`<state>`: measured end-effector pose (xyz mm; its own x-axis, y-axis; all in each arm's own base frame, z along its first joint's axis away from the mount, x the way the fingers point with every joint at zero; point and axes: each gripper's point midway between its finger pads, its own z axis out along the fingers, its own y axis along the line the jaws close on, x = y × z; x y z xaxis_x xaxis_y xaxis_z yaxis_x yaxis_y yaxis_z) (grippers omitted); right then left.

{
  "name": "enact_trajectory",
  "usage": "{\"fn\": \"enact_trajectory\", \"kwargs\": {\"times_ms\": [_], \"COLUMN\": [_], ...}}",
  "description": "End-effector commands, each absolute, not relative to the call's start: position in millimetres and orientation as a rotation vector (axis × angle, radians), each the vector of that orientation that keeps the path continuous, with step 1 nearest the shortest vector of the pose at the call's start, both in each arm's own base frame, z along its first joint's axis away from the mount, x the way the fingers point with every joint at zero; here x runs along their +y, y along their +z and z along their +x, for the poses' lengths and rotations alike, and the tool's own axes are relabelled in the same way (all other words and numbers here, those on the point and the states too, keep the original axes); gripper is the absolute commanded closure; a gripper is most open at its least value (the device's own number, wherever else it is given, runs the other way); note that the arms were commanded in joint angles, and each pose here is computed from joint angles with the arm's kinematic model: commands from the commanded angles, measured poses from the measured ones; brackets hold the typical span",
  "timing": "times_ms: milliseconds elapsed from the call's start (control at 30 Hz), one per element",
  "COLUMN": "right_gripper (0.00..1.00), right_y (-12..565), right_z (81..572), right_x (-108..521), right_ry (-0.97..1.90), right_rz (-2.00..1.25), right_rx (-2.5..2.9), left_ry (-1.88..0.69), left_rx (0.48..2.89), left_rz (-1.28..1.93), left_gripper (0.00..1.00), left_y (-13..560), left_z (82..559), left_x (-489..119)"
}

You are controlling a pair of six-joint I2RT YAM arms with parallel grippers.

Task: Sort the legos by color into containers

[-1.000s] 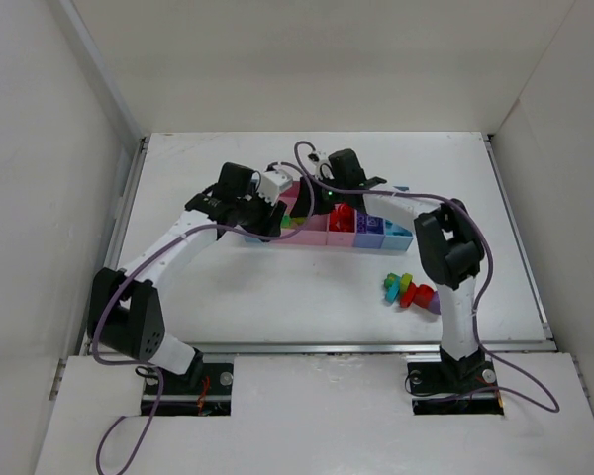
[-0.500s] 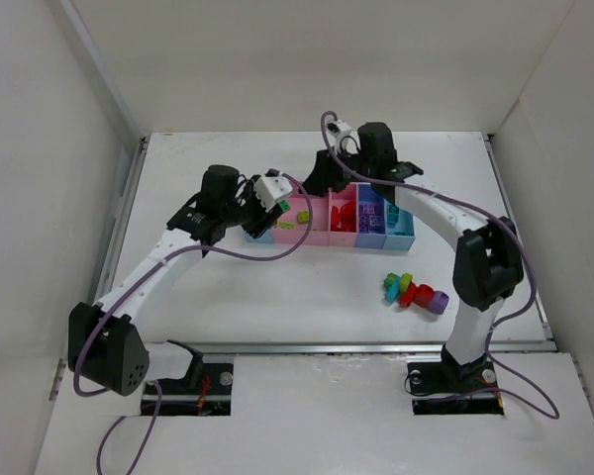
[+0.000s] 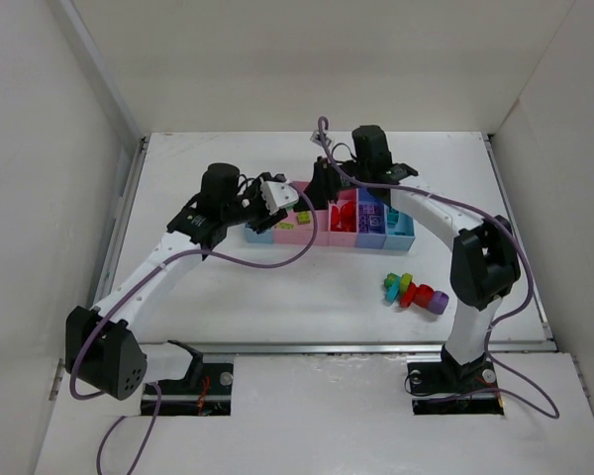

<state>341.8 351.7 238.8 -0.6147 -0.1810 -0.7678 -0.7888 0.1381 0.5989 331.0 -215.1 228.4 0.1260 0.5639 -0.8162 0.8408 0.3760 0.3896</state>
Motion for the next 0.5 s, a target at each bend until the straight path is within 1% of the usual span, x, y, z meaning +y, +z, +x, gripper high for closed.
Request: {"fn": "enact_trajectory", "kwargs": {"times_ms": [0,200,267,333,367,433,467], "right_gripper": [0.42,0.42,0.48,0.57,0.65,0.76,0.85], "right_y": [265.9,270.1,270.0,271.0,274.3,272.8,268.8], "right_z": [332.0,325.8,324.7,325.4,322.2,322.8,320.6], "right_x": [358.2,362.9,367.2,368.5,372.3,373.4,377.1], "right_ry": [1.555,1.593,1.604,1.618,1.621,1.632,1.641], "right_rz": [-1.036,-1.064,-1.067,-1.067,-1.081,-1.088,-1.094], "right_rx": [1.758,1.741,1.744,1.745,1.733,1.731,1.738], "left_ry": [-0.326,-0.335,-0.335,-0.342,-0.351,-0.348,-0.355], "left_rx": [1.434,1.429,1.429,1.436,1.432,1.423,1.431], "left_rz": [1.315,1.319,1.319,1.311,1.315,1.312,1.305], "left_gripper": [1.00,1.00,1.00,1.00,1.00,1.00,1.00], "left_y": [254.7,254.9,254.9,254.7,255.0,256.9,256.7], "left_z": [326.2,325.1,325.1,324.7,323.6,324.6,324.3], "left_x": [-226.1,-227.3,-227.3,-227.4,-228.6,-229.1,-229.2]}}
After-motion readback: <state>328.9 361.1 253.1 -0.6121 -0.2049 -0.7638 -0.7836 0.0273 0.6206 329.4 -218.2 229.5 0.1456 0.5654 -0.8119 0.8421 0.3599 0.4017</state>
